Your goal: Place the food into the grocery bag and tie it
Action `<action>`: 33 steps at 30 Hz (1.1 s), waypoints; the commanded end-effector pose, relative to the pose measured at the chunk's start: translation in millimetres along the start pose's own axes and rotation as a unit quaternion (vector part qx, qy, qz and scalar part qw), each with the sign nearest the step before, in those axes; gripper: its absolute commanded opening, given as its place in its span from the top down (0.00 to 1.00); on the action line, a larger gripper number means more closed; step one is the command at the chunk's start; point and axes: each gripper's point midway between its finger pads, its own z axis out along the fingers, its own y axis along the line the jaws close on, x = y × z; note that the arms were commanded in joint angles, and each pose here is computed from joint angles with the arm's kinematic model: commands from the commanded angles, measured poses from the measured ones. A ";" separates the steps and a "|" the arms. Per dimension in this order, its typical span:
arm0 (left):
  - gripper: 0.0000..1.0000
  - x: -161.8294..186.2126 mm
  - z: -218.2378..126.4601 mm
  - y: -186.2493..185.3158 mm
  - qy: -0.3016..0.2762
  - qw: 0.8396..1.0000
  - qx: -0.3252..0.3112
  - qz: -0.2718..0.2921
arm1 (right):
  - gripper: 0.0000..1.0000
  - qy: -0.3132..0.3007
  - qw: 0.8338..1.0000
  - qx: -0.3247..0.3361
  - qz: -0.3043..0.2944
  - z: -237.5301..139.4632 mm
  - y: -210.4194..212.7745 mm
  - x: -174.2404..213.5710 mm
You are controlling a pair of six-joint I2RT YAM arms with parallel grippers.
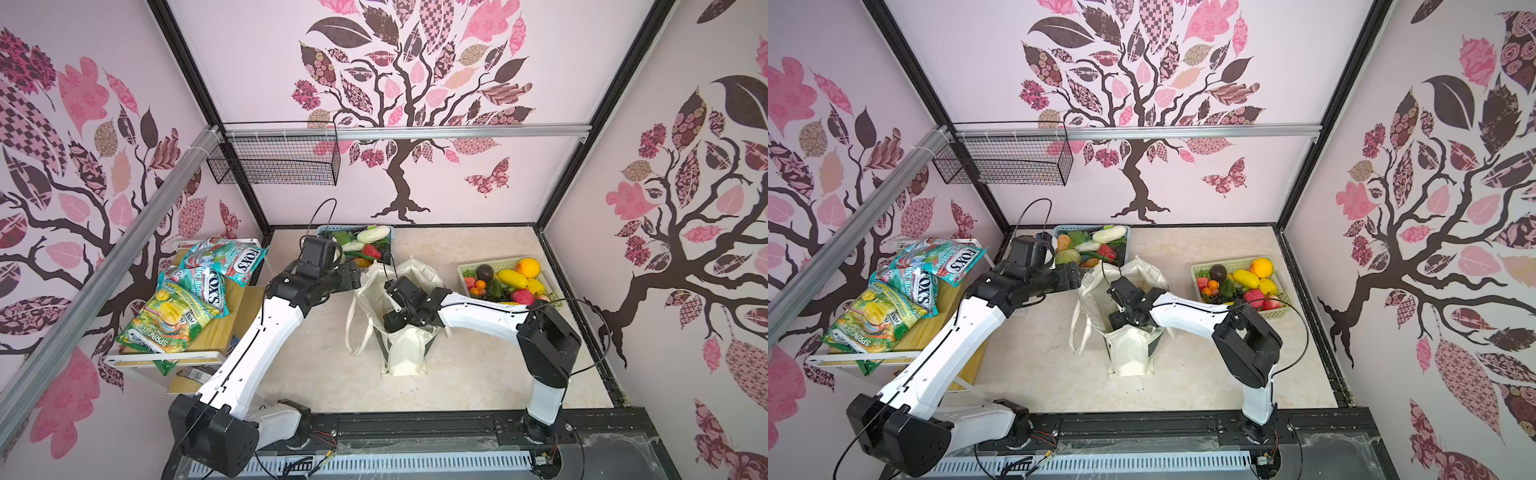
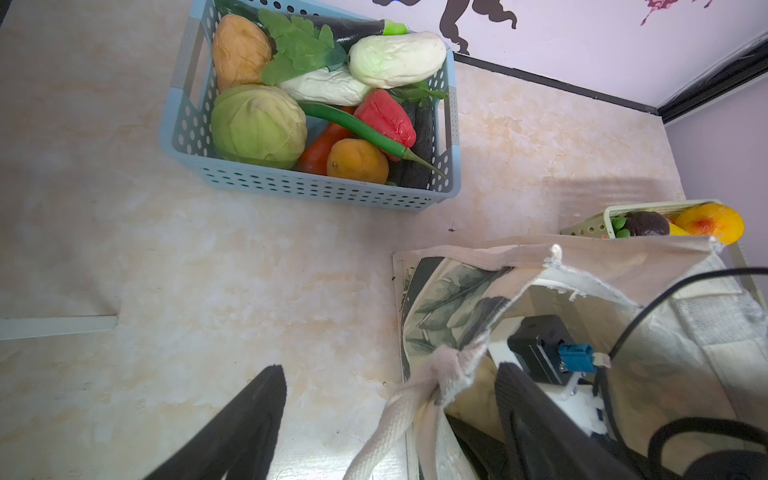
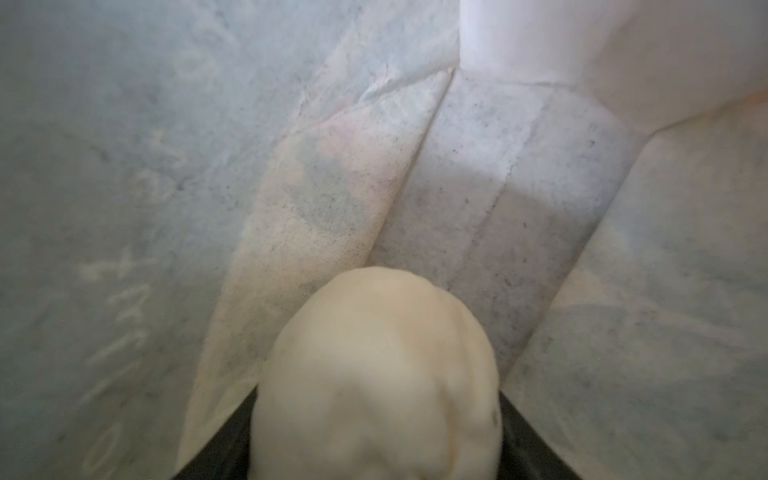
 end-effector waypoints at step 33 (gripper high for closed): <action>0.17 4.9 3.0 0.5 0.000 1.000 0.000 0.003 | 0.14 0.052 0.997 -0.050 -0.001 26.1 16.5 21.5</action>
